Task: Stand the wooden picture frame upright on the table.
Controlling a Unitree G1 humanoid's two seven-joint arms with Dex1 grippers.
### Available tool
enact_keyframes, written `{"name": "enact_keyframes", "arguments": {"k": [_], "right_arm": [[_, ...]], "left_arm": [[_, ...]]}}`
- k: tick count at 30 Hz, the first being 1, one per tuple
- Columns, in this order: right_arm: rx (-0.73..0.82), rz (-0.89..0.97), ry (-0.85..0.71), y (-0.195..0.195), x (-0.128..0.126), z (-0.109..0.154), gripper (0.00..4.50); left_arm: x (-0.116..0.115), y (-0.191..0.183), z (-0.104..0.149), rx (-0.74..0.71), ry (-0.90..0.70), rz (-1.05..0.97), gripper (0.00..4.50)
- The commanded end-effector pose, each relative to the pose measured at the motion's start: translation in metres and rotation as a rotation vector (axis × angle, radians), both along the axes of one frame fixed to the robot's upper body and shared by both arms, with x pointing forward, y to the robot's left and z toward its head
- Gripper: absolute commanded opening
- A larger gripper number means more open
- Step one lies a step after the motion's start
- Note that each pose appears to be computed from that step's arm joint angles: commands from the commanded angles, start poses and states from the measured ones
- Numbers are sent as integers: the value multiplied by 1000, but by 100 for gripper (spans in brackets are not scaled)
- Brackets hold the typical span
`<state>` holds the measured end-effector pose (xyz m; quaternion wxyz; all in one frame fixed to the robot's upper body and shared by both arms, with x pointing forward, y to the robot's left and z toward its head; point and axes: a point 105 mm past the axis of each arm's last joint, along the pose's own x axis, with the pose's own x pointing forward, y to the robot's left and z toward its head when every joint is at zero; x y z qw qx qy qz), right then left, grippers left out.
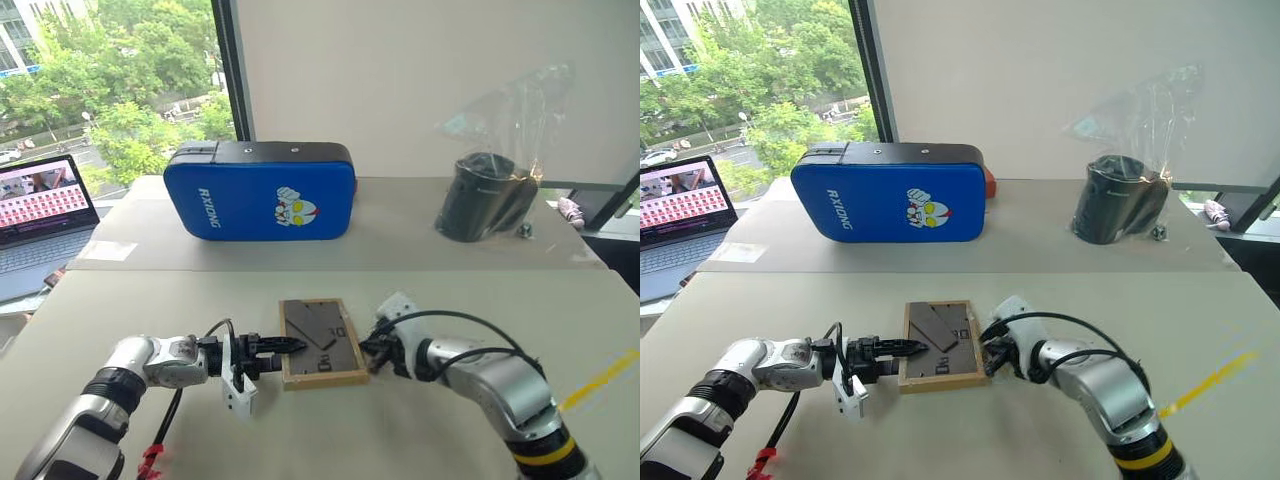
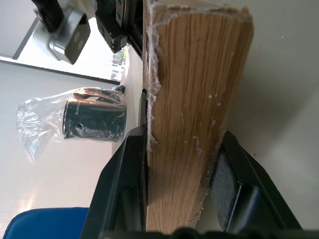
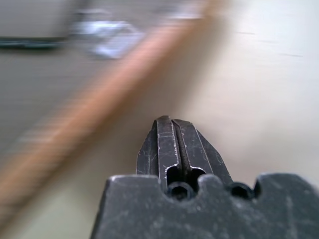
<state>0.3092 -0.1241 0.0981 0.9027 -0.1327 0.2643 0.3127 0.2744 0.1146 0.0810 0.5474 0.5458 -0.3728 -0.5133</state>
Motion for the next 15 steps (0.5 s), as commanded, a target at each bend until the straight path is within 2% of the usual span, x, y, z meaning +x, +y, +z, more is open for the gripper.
{"name": "enact_keyframes", "arguments": {"k": [1, 3, 6, 9, 11, 14, 15], "right_arm": [[22, -1, -95, -12, 25, 33, 0], [46, 27, -107, -7, 35, 43, 76], [178, 172, -65, 36, 46, 61, 167], [285, 292, 9, 70, 44, 68, 270], [336, 422, 101, 100, 34, 66, 331], [319, 515, 181, 112, 25, 54, 438], [313, 532, 205, 112, 23, 51, 445]], "left_arm": [[-11, 7, -27, 108, 77, 5, 119], [-10, 7, -27, 103, 78, 11, 119], [-12, 4, -25, 87, 73, 11, 119], [-14, 1, -26, 82, 73, 9, 119], [-15, 0, -26, 79, 72, 9, 119], [-16, -2, -26, 74, 68, 10, 119], [-16, -2, -25, 67, 68, 11, 119]]}}
